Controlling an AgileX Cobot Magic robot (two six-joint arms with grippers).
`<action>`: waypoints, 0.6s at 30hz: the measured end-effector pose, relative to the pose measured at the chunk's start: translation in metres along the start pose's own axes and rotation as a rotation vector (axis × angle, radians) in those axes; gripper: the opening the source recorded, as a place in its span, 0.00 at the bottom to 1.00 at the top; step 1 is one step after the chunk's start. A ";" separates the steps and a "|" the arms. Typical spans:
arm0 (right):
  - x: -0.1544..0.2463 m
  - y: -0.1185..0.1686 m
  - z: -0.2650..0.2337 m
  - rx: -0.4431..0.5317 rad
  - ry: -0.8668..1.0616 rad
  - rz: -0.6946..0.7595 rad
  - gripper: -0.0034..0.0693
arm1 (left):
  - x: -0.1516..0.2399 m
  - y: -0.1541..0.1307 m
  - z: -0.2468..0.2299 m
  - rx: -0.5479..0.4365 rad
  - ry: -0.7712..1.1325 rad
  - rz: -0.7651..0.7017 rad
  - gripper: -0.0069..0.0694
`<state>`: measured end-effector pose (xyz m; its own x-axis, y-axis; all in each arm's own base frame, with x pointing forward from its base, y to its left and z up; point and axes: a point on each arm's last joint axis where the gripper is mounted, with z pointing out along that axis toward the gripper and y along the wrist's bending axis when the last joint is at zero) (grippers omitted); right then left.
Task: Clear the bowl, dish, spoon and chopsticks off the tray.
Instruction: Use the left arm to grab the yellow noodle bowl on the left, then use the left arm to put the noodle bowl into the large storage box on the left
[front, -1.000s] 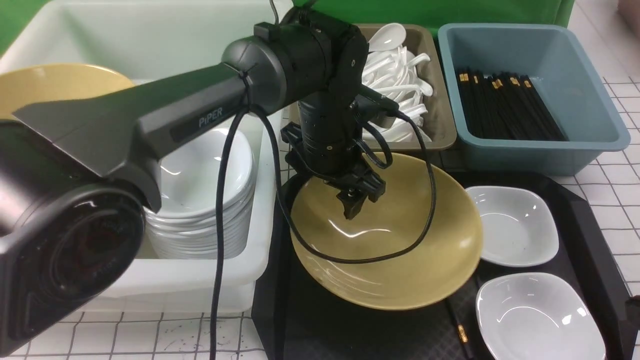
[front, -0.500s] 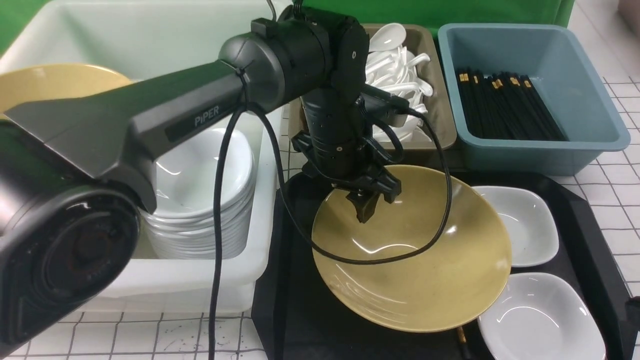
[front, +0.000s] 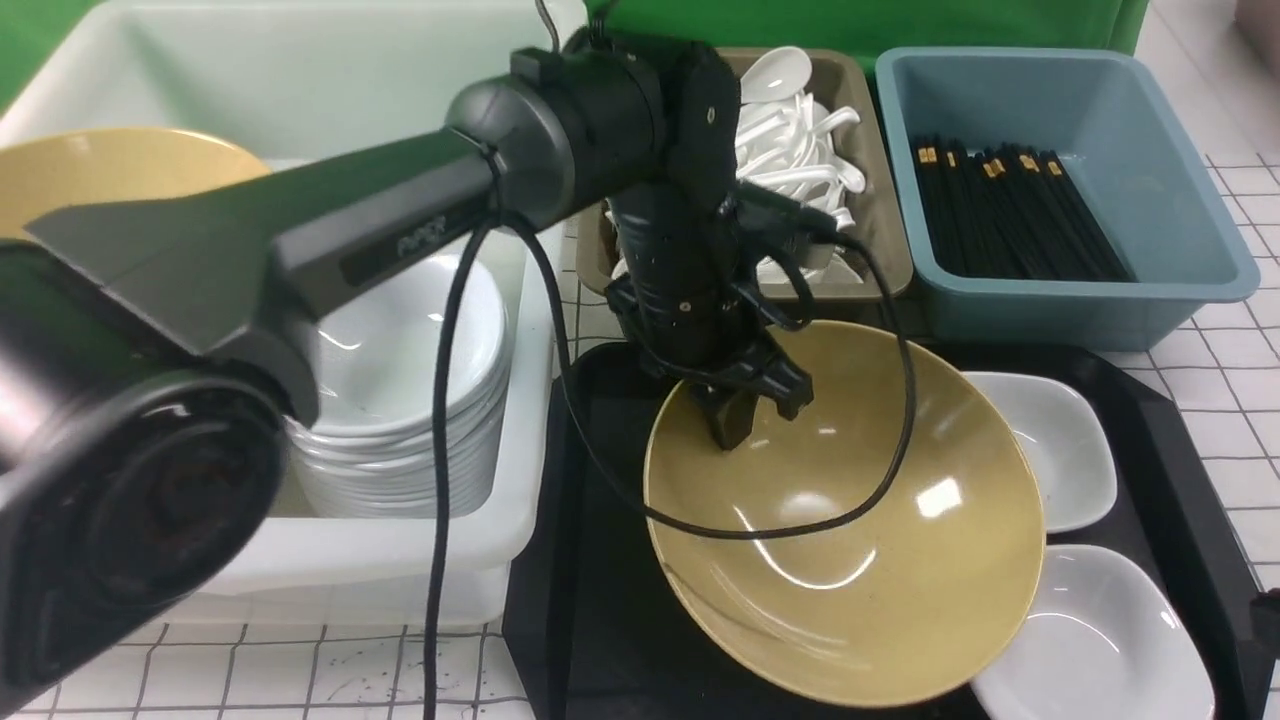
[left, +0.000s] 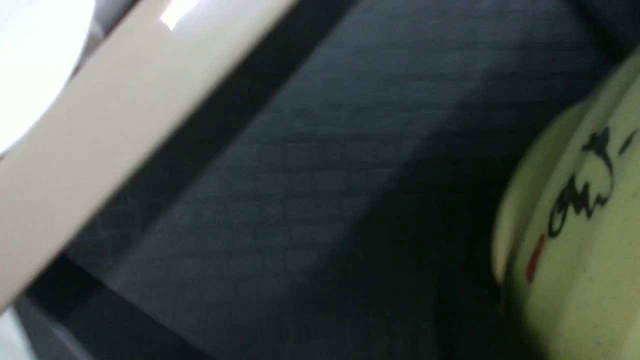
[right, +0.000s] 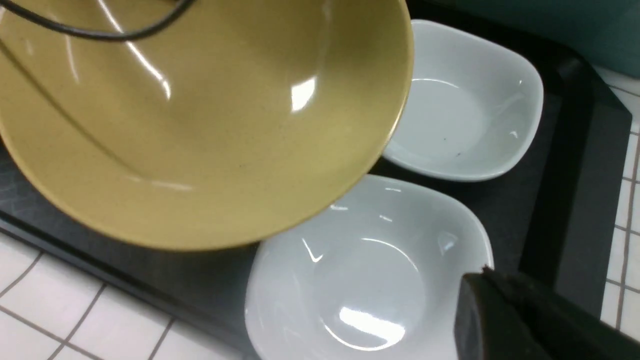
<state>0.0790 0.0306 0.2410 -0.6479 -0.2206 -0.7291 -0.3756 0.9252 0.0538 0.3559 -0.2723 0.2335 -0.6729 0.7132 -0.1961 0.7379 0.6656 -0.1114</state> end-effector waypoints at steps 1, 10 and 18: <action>0.000 0.000 0.000 0.000 0.000 0.000 0.15 | 0.001 -0.001 -0.007 -0.011 -0.013 0.009 0.12; 0.000 0.000 0.000 0.000 0.000 0.000 0.17 | 0.023 0.004 -0.109 -0.018 -0.234 0.043 0.10; 0.000 0.000 0.000 -0.001 0.003 0.000 0.18 | 0.083 0.054 -0.210 -0.044 -0.482 -0.131 0.10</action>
<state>0.0788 0.0306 0.2408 -0.6498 -0.2215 -0.7271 -0.3764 0.9249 0.0546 0.3295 -0.1310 0.4158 -0.6517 0.4473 -0.6126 0.6391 0.7587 -0.1260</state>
